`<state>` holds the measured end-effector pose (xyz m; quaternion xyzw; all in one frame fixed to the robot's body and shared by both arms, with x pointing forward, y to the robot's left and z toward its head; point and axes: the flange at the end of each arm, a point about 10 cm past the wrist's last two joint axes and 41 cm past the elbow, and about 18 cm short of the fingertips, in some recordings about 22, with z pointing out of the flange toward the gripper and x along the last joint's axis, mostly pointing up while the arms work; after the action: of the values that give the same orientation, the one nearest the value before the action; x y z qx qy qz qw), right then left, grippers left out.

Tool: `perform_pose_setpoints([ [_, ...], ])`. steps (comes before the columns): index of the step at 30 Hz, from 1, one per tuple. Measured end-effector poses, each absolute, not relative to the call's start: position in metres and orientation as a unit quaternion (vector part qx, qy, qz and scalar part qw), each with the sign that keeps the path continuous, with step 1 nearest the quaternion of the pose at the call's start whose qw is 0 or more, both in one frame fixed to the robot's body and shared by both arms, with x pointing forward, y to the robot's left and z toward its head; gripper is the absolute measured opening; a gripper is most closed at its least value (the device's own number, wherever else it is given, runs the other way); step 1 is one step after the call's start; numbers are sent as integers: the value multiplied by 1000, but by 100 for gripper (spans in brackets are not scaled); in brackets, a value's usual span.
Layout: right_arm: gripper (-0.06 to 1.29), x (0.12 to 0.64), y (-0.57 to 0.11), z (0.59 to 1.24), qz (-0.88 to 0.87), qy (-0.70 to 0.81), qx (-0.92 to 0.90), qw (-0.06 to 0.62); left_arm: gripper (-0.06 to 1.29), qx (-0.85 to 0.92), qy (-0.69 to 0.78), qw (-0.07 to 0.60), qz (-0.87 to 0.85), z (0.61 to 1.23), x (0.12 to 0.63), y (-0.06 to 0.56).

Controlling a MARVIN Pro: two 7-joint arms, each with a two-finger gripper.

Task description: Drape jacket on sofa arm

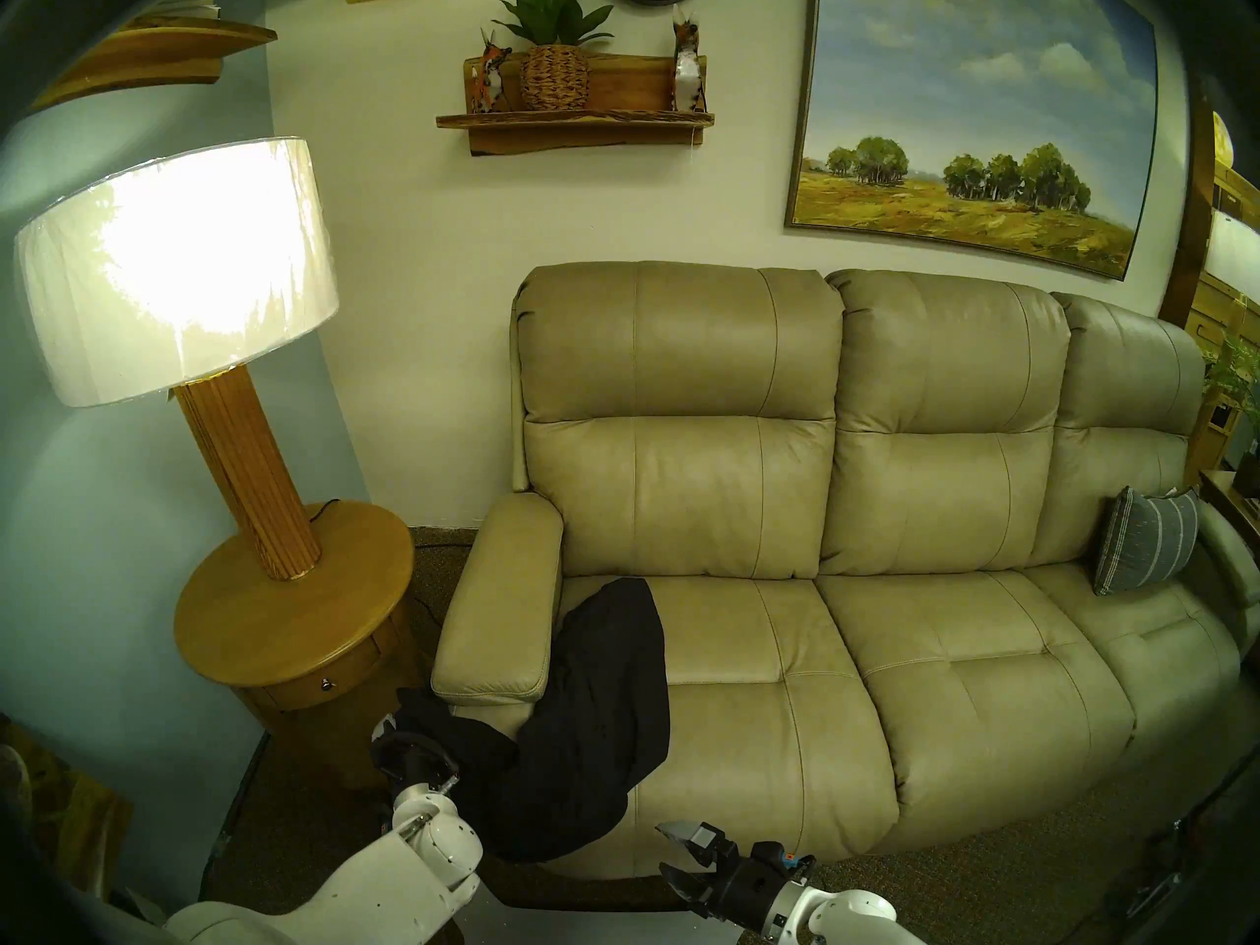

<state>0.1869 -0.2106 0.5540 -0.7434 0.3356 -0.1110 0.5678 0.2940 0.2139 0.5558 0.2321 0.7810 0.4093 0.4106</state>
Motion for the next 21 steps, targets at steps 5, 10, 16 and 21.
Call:
perform_pose_setpoints([
  [5, 123, 183, -194, 542, -95, 336, -759, 550, 106, 253, 772, 417, 407, 554, 276, 192],
  [10, 123, 183, -173, 534, -85, 334, -767, 541, 7, 263, 763, 429, 406, 558, 263, 176],
  [16, 123, 185, -151, 531, -80, 329, -769, 543, 7, 277, 747, 454, 400, 571, 268, 153],
  [21, 123, 187, -146, 532, -82, 326, -768, 545, 7, 280, 737, 469, 397, 591, 294, 132],
])
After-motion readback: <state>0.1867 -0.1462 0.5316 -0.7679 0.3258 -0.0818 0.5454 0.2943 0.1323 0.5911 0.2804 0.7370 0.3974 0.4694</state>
